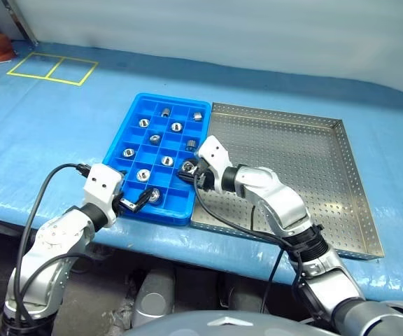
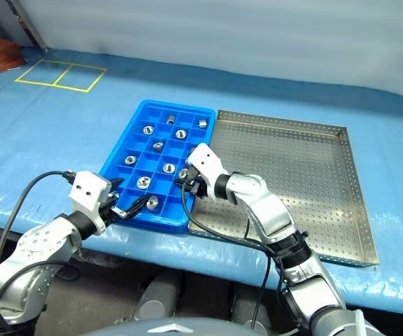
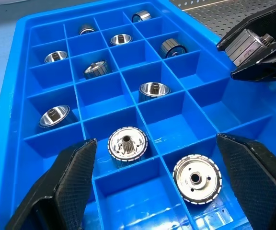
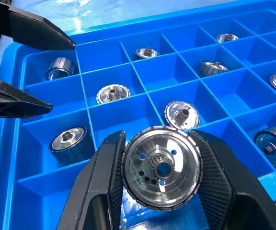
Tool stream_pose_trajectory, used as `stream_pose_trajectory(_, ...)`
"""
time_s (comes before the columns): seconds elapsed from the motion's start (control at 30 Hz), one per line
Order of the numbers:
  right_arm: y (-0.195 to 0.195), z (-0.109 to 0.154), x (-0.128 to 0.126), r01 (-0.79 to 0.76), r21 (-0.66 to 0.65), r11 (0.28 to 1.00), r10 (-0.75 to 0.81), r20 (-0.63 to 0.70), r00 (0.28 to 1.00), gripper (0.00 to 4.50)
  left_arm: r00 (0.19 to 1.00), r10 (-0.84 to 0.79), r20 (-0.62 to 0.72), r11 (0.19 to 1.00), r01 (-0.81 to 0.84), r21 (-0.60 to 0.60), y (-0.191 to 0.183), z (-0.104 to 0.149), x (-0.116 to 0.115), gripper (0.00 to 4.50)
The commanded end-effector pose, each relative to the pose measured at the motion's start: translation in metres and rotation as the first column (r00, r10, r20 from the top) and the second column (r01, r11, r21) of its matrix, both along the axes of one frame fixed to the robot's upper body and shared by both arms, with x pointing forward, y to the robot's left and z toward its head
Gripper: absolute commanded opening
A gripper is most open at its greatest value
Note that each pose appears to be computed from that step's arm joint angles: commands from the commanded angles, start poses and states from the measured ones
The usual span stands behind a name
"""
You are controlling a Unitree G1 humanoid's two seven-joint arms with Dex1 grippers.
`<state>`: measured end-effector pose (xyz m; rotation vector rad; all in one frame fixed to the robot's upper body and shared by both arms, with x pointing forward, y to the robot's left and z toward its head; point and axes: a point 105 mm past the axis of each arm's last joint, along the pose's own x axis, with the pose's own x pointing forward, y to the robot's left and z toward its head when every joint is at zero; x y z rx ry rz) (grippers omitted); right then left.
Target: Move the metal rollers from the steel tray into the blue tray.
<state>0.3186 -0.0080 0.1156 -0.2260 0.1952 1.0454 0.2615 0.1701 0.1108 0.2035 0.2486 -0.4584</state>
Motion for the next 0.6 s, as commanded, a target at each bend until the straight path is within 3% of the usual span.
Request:
stream_pose_trajectory(0.03,0.004,0.014,0.003,-0.014,0.016,1.000,0.013,0.059,0.998,1.75,0.999,-0.010,0.045,1.000,0.010,-0.006,-0.004,0.011,0.001,4.37)
stream_pose_trajectory(0.1,0.003,0.012,0.004,-0.012,0.011,1.000,0.011,0.055,0.998,1.75,0.999,-0.010,0.046,1.000,0.010,-0.005,-0.004,0.011,0.001,4.37)
stream_pose_trajectory(0.3,0.000,0.014,0.009,0.035,0.027,0.999,-0.037,0.071,0.997,3.62,0.999,-0.010,0.048,1.000,0.010,-0.005,-0.004,0.012,0.002,4.37)
stream_pose_trajectory(0.47,-0.009,0.024,0.015,0.087,0.076,0.993,-0.094,0.099,0.991,3.62,0.999,-0.014,0.051,1.000,0.014,-0.010,-0.006,0.013,0.003,4.37)
stream_pose_trajectory(0.6,-0.043,0.032,0.023,0.193,0.084,0.978,-0.205,0.169,0.964,3.62,0.997,-0.037,0.072,0.999,0.039,-0.031,-0.016,0.015,0.008,4.37)
